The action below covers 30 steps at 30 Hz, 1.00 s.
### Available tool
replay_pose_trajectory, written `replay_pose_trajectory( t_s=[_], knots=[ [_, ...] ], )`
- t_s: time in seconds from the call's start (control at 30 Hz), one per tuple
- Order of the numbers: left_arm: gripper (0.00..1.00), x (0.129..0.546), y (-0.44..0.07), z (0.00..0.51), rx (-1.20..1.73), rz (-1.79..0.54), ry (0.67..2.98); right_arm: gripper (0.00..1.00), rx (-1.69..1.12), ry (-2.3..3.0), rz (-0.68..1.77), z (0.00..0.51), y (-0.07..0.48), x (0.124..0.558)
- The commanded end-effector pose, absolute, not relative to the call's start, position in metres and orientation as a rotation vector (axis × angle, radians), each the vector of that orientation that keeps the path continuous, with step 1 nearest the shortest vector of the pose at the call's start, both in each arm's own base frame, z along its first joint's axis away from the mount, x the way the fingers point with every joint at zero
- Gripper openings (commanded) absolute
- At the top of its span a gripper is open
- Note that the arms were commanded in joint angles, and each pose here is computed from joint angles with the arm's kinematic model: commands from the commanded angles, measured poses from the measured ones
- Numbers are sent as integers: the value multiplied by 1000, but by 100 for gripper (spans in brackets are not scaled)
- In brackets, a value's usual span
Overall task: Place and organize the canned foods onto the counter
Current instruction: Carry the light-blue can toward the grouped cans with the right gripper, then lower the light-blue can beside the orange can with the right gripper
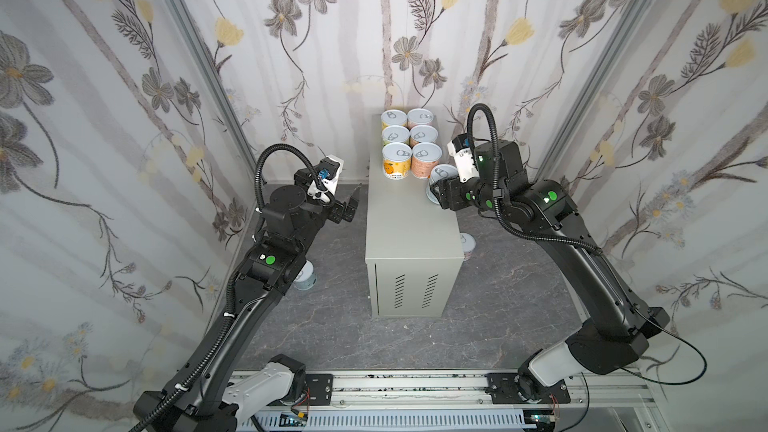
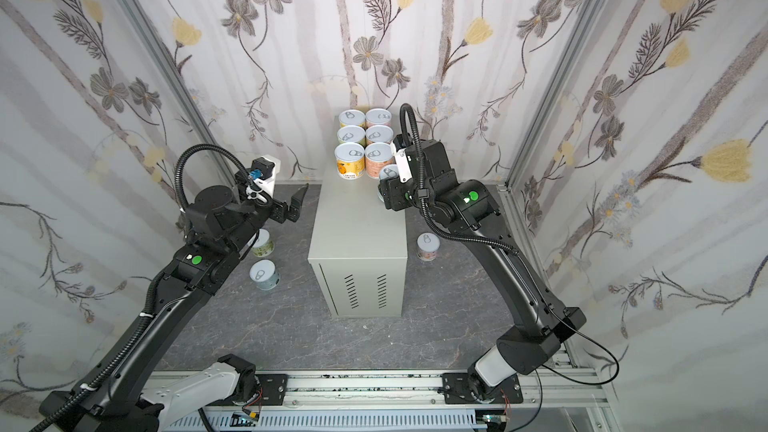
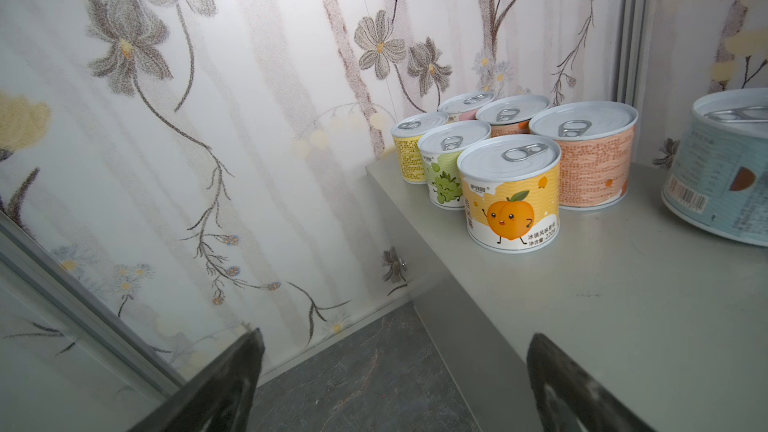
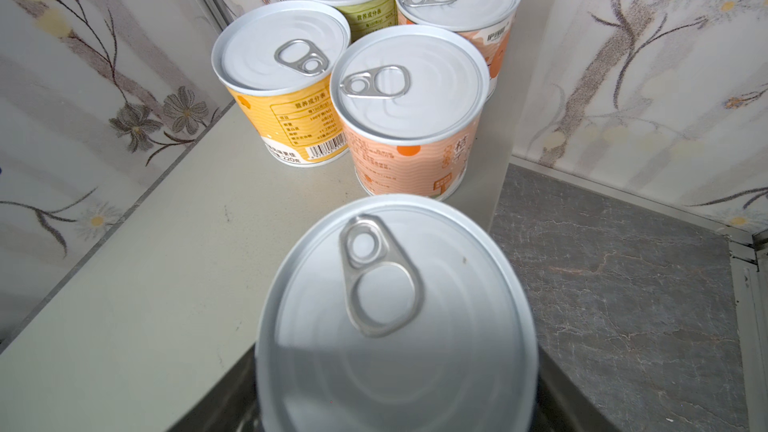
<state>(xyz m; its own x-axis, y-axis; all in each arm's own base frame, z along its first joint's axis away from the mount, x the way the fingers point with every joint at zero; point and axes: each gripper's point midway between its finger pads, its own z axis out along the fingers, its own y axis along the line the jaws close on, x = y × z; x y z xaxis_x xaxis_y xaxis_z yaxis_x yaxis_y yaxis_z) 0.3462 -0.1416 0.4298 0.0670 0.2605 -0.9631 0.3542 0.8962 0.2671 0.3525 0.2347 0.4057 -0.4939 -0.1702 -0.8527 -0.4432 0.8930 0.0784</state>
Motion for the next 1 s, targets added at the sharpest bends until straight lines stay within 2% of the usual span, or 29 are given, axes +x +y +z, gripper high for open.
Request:
replay_pose_trajectory(
  t_s=[0.0,0.77,0.83,0.97],
  knots=[
    [100,345,-140,436,508,-55,1492,58,-454,2066,362,409,240,356],
    [100,344,-140,434,509,-52,1490,59,-526,2077,366,396,253,354],
    [100,344,-139,434,506,-50,1489,62,-523,2075,366,396,253,353],
    [100,346,-141,433,508,-56,1490,77,-514,2067,357,396,250,352]
  ],
)
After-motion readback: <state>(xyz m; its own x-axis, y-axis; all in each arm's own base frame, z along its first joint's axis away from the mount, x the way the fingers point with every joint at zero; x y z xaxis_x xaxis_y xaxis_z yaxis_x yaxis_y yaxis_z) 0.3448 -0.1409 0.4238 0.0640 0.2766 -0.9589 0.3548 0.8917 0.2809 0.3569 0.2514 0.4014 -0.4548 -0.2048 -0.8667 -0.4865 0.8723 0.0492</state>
